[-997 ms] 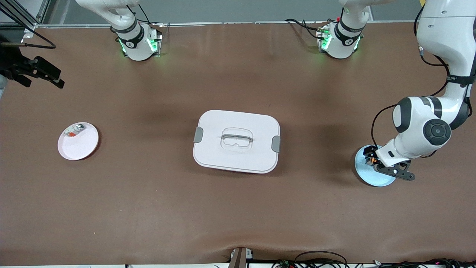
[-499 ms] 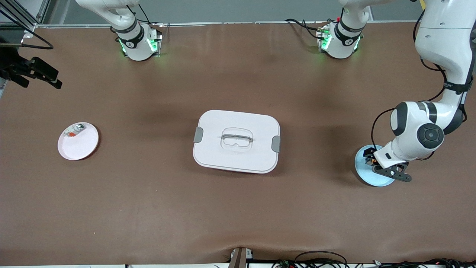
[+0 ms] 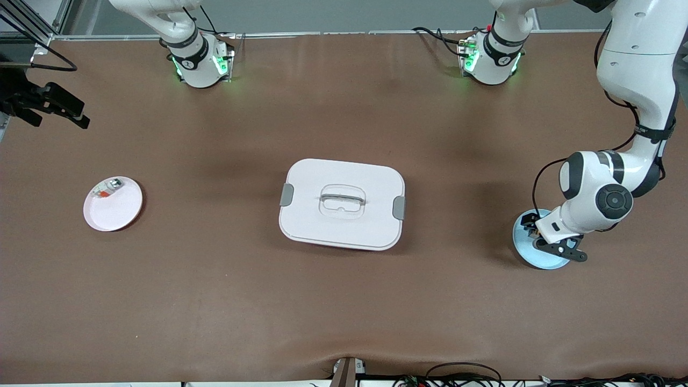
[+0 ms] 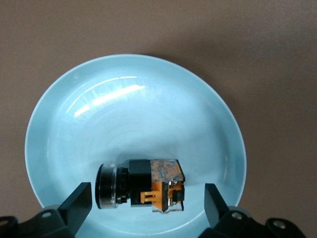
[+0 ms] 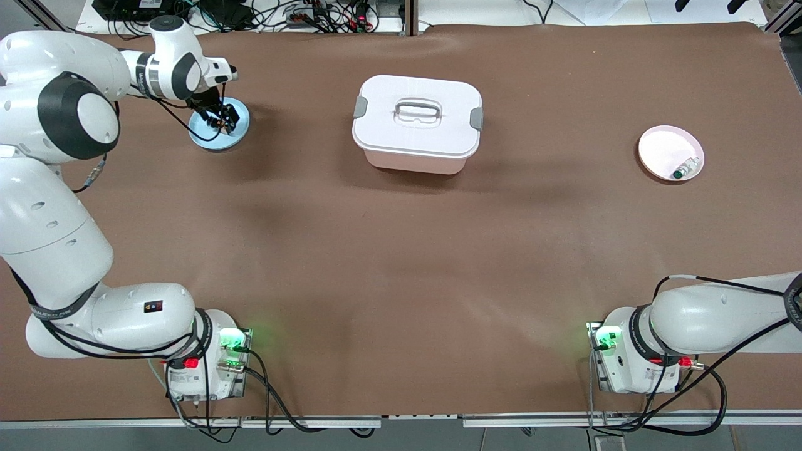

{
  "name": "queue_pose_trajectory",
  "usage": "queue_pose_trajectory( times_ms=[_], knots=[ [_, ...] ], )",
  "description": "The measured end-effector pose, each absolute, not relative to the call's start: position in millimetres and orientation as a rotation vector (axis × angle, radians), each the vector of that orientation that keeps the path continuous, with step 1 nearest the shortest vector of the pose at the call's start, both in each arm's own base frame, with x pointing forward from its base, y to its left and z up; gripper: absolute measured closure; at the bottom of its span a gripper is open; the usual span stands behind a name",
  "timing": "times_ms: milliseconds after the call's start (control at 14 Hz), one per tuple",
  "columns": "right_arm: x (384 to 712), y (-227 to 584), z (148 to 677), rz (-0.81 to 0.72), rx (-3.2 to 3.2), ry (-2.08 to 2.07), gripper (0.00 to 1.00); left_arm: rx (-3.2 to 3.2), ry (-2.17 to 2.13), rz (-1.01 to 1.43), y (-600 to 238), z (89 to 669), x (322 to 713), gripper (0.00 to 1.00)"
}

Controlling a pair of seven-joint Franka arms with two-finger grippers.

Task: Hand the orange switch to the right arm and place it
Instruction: 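Close the left gripper on the black-orange switch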

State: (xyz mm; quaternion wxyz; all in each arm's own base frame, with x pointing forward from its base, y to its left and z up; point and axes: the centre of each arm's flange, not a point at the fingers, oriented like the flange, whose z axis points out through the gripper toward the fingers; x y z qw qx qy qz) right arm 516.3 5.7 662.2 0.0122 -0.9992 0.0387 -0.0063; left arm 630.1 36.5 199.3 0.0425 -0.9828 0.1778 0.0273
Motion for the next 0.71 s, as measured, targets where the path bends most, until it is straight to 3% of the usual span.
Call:
queue_pose_trajectory(
  times_ms=[712],
  knots=[
    [516.4, 5.9, 662.3, -0.021, -3.111, 0.121, 0.0, -2.991, 0.571, 0.08, 37.5, 185.7, 629.2, 0.0]
  ],
)
